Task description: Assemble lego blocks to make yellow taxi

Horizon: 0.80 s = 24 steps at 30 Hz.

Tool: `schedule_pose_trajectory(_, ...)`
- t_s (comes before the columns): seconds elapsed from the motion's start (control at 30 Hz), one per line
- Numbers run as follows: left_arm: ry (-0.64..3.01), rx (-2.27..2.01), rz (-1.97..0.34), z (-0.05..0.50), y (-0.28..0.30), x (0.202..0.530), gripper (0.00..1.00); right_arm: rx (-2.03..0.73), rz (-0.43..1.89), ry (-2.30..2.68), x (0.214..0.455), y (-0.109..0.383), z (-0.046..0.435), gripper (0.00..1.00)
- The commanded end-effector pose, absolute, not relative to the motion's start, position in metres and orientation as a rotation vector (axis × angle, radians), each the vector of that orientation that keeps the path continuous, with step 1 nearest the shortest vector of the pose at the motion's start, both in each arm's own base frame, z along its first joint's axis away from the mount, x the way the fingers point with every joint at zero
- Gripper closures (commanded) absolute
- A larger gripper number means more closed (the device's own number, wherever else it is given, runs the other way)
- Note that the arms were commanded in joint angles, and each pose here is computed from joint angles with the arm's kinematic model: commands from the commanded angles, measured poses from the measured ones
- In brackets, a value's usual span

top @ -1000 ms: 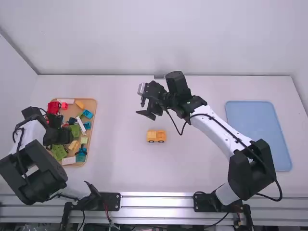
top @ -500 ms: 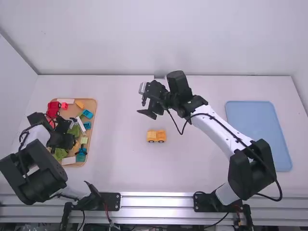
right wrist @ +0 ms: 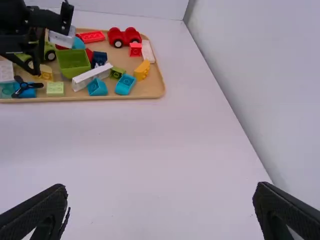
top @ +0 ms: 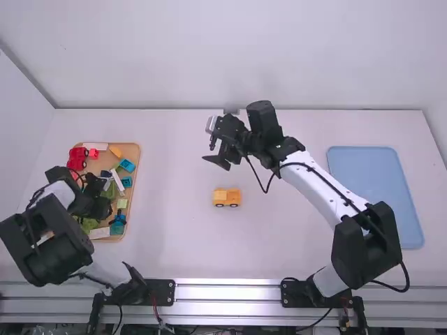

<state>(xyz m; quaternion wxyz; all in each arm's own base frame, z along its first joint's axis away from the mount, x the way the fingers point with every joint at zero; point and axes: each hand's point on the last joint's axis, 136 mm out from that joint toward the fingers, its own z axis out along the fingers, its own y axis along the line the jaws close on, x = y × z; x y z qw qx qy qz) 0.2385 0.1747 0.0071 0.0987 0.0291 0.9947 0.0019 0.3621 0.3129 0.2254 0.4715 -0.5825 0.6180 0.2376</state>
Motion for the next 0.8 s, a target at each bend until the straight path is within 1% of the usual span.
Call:
schedule_pose_trajectory(0.0,2.962,0.097,-0.022,-0.001,0.169,0.238,0.56,-1.415,0.573,1.475,0.368,0.316,0.241,0.01)
schedule_pose_trajectory(0.17,3.002,0.099,0.011,-0.005,0.169,0.235,0.59,-1.412,0.568,1.465,0.369,0.317,0.243,0.01)
schedule_pose_trajectory(0.3,3.040,0.007,0.069,-0.006,0.172,0.231,0.57,-1.410,0.560,1.469,0.370,0.316,0.242,0.01)
schedule_pose_trajectory(0.43,3.067,0.006,0.086,-0.007,0.169,0.229,0.57,-1.411,0.561,1.468,0.370,0.317,0.242,0.01)
schedule_pose_trajectory(0.63,3.058,0.010,0.077,-0.009,0.170,0.231,0.60,-1.408,0.564,1.472,0.370,0.316,0.242,0.01)
schedule_pose_trajectory(0.77,3.071,0.015,0.062,-0.014,0.168,0.230,0.59,-1.408,0.563,1.472,0.370,0.316,0.242,0.01)
